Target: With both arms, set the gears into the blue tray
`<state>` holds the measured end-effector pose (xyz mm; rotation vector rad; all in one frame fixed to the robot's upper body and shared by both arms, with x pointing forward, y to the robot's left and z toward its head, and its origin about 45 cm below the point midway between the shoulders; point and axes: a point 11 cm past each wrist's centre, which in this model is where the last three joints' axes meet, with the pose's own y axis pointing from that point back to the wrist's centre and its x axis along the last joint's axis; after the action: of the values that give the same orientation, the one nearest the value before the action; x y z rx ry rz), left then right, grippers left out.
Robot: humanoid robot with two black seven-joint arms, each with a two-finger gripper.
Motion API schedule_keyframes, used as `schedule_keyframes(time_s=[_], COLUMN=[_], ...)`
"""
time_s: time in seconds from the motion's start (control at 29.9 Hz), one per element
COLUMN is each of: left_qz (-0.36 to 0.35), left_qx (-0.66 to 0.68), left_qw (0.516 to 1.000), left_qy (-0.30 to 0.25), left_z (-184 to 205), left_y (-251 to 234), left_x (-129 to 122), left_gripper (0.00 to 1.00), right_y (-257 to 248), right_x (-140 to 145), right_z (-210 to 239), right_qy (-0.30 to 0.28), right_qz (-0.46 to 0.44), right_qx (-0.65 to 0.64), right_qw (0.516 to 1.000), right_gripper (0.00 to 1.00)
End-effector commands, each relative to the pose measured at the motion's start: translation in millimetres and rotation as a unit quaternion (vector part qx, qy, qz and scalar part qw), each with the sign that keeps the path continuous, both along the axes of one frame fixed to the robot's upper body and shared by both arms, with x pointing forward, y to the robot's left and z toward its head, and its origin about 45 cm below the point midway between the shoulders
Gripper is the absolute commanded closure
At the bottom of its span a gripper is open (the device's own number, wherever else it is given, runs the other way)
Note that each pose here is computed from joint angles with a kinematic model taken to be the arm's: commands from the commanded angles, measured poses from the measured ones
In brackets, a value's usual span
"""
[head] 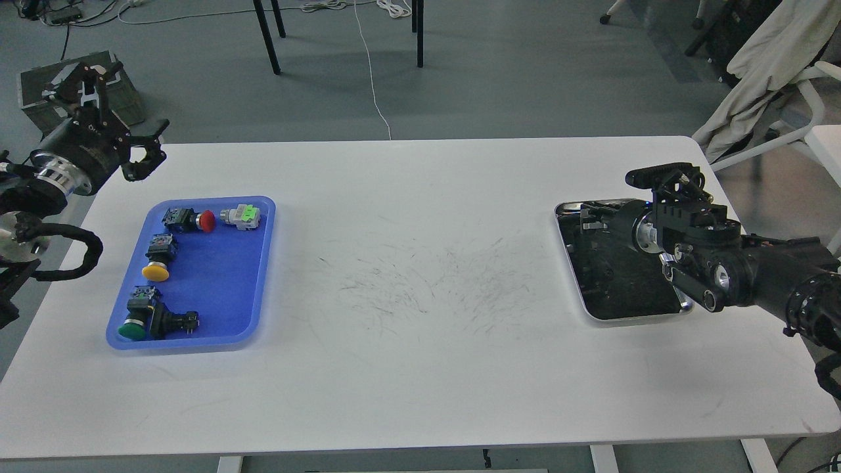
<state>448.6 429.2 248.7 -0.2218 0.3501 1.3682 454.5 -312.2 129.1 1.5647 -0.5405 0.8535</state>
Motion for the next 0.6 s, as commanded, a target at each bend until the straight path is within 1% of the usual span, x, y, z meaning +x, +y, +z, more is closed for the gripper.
schedule_keyframes(time_s=[0.0,0.07,0.17,0.3,0.5,0.57], left_qz=[0.002,0.005,0.007,0.01,0.018,0.02], left_qx=[0.001,0.003,0.005,0.008,0.016,0.016], left_qw=[1.0,1.0,1.0,1.0,1.0,1.0], left_qy=[-0.001,-0.002,-0.004,-0.005,-0.008,-0.009], left_z=[1.2,3.4,6.2,9.0,14.7,15.9], left_y=[2.0,5.9,9.5,13.7,24.7,26.2], left_x=[-0.3,-1.2,-2.1,-2.8,-5.7,-6.0], left_gripper=[0.01,0.01,0.01,0.01,0.01,0.01], right_y=[6.1,17.2,50.1,90.6,164.3,187.6], right_x=[11.1,17.7,26.5,30.4,22.8,14.8], right_z=[15.6,24.4,40.7,60.2,84.6,88.8], right_qy=[-0.019,-0.032,-0.044,-0.053,-0.058,-0.054], right_qz=[0.007,0.017,0.052,0.096,0.177,0.207], right_qx=[0.001,0.006,0.027,0.05,0.084,0.096], right_qw=[1.0,0.999,0.997,0.993,0.979,0.972], right_gripper=[1.0,1.0,1.0,1.0,1.0,1.0])
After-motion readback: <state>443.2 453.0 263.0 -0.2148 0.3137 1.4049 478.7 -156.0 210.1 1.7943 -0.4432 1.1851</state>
